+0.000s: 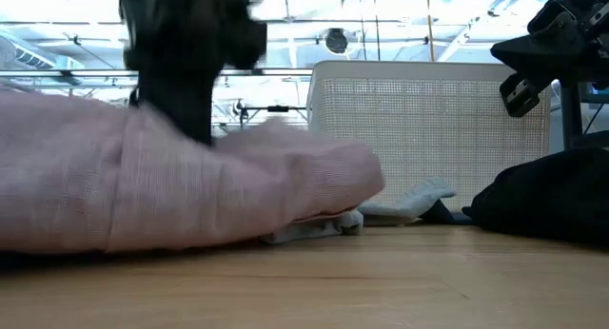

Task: Pick & Place Cloths
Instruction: Put the pink polo into the white bin

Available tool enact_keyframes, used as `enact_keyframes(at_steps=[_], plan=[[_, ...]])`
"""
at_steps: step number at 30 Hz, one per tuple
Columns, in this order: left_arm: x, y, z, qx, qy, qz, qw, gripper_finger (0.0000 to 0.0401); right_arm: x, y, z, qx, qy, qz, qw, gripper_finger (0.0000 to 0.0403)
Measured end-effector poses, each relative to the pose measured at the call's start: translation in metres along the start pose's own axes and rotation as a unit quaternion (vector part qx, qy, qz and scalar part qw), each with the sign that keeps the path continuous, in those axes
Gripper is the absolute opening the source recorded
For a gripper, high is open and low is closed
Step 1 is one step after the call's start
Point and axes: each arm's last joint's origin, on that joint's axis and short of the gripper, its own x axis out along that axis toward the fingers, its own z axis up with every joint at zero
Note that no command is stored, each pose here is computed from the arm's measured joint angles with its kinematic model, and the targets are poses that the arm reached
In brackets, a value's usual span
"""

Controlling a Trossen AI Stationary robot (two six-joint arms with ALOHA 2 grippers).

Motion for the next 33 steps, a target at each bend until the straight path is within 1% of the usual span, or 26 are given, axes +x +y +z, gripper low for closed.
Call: enact_keyframes(at_steps=[5,10,15,18,21,24,27,29,33], plan=[[-0.043,0.000,0.005,-0.006,-0.050,-0.048,0.998,0.0020,0.000,0.000,-0.001,0.000,0.004,-0.001,1.000,0.0004],[-0.082,0.000,0.009,-0.015,-0.104,-0.106,0.989,0.0020,0.000,-0.001,-0.001,0.000,0.007,-0.003,1.000,0.0004],[-0.118,0.000,0.013,-0.023,-0.164,-0.172,0.971,0.0020,0.000,-0.001,-0.002,0.000,0.010,-0.004,1.000,0.0004],[-0.135,0.002,0.014,-0.029,-0.192,-0.199,0.961,0.0020,0.000,-0.001,-0.002,0.000,0.010,-0.004,1.000,0.0004],[-0.152,0.003,0.017,-0.041,-0.226,-0.233,0.945,0.0020,0.000,-0.001,-0.002,0.000,0.010,-0.004,1.000,0.0004],[-0.169,0.002,0.022,-0.053,-0.274,-0.274,0.921,0.0019,0.000,-0.001,-0.002,0.000,0.011,-0.004,1.000,0.0004],[-0.184,0.000,0.028,-0.041,-0.321,-0.315,0.892,0.0019,0.000,-0.001,-0.002,0.000,0.011,-0.004,1.000,0.0004],[-0.194,-0.004,0.032,-0.025,-0.362,-0.344,0.866,0.0019,0.000,-0.001,-0.002,0.000,0.011,-0.005,1.000,0.0004],[-0.214,-0.008,0.039,0.025,-0.433,-0.403,0.806,0.0019,0.000,-0.001,-0.002,0.000,0.010,-0.005,1.000,0.0004]])
